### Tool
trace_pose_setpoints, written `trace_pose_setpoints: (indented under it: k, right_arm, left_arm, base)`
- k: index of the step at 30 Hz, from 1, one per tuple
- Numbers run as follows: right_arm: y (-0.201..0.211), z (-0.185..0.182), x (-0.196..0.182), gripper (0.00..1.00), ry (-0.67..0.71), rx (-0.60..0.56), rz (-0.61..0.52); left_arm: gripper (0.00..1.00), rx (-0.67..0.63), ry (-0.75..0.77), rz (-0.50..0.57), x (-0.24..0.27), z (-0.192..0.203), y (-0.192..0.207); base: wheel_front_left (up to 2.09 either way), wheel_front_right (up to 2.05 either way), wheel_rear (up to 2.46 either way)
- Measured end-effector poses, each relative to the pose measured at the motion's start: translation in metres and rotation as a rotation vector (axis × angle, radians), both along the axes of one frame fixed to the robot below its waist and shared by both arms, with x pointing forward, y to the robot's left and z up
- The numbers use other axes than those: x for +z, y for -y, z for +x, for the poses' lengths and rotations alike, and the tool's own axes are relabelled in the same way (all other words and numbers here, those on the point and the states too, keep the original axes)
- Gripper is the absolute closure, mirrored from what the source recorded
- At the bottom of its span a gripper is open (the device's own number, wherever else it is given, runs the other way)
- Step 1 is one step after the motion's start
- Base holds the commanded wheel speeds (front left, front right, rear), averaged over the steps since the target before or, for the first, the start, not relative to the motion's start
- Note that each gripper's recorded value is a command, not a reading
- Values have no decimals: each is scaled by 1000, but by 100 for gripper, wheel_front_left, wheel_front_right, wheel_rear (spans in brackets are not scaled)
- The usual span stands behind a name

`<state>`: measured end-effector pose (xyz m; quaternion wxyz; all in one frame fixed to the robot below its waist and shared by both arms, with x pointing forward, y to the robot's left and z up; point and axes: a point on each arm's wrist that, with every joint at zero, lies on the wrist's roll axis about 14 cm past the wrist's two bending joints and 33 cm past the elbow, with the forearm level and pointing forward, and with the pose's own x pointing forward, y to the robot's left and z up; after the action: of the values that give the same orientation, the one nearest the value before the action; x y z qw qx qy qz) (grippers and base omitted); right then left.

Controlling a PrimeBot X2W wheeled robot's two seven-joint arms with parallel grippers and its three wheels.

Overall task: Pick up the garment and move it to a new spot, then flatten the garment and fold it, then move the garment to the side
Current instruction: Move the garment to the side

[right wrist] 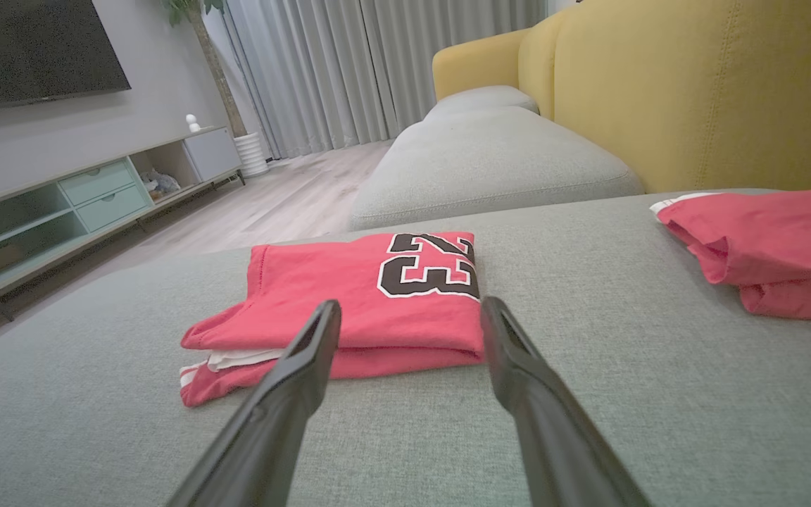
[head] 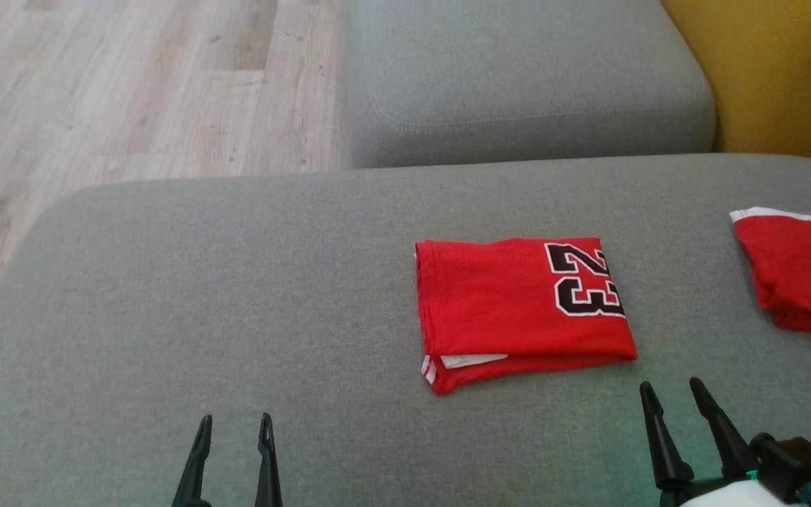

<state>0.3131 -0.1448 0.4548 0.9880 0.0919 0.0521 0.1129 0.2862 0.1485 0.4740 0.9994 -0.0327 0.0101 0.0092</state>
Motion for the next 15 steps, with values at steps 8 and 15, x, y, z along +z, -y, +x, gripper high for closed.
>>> trace_pose_setpoints:
  k: [8, 15]
  right_arm:
    - [12, 25, -10, 0, -27, -25, -49]
    - [16, 87, -22, 0, -91, -30, -61]
  left_arm:
    - [0, -29, -62, -2, -15, 8, 12]
    - [0, -78, -70, -8, -16, 37, 28]
  base:
    - [0, 0, 0]
    - [0, 0, 0]
